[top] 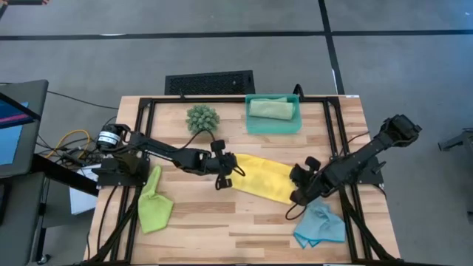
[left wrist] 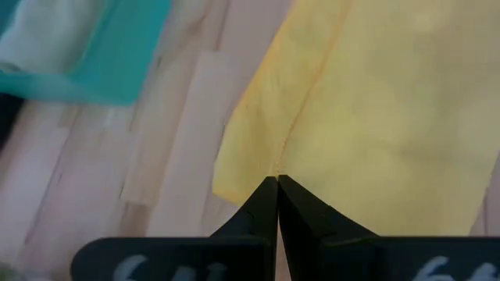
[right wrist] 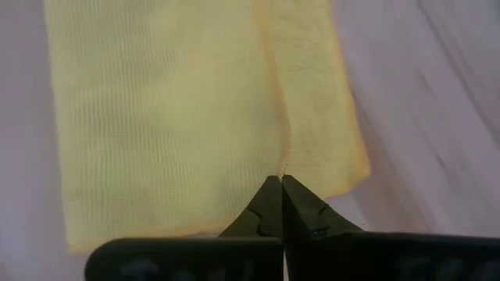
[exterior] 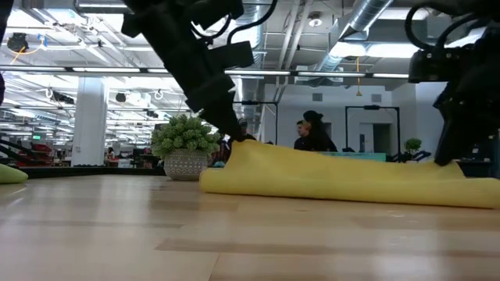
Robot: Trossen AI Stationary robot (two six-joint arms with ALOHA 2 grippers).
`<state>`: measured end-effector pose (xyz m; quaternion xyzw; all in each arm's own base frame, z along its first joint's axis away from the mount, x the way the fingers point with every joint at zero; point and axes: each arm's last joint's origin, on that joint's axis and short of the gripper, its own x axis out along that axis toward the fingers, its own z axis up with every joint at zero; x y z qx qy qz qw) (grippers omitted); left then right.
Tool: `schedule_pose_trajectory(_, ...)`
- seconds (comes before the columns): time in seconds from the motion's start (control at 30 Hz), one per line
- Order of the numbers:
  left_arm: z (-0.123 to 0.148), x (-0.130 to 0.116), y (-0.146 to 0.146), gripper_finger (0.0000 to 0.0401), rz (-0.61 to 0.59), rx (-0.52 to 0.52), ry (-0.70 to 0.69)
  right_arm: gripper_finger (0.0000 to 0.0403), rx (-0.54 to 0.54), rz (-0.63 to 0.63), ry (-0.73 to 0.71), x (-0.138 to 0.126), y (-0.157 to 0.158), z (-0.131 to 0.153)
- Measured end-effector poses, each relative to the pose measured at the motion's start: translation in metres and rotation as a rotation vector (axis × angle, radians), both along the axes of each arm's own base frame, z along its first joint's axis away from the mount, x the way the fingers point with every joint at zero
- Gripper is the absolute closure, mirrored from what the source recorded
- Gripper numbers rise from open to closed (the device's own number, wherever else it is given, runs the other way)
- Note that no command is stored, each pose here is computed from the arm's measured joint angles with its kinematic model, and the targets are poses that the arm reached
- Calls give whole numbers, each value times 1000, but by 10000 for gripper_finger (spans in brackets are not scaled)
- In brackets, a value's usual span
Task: Roll microfiber towels into tight, uniform cylinder then place into a basket
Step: Roll the yellow microfiber cloth
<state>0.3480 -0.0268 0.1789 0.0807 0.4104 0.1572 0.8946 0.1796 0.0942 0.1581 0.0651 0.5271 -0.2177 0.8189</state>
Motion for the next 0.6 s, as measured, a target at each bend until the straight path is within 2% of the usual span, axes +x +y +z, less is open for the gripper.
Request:
schedule_pose_trajectory(0.2,1,3,8,401,0,16,-33,393,-41,-56,-3,2,-10,-1)
schedule_pose_trajectory(0.4,-11,10,15,401,16,29,-30,391,-64,-103,37,-4,-23,-13)
schedule_pose_trajectory(0.6,-24,12,19,401,10,51,22,390,-83,-99,24,-6,-26,-20)
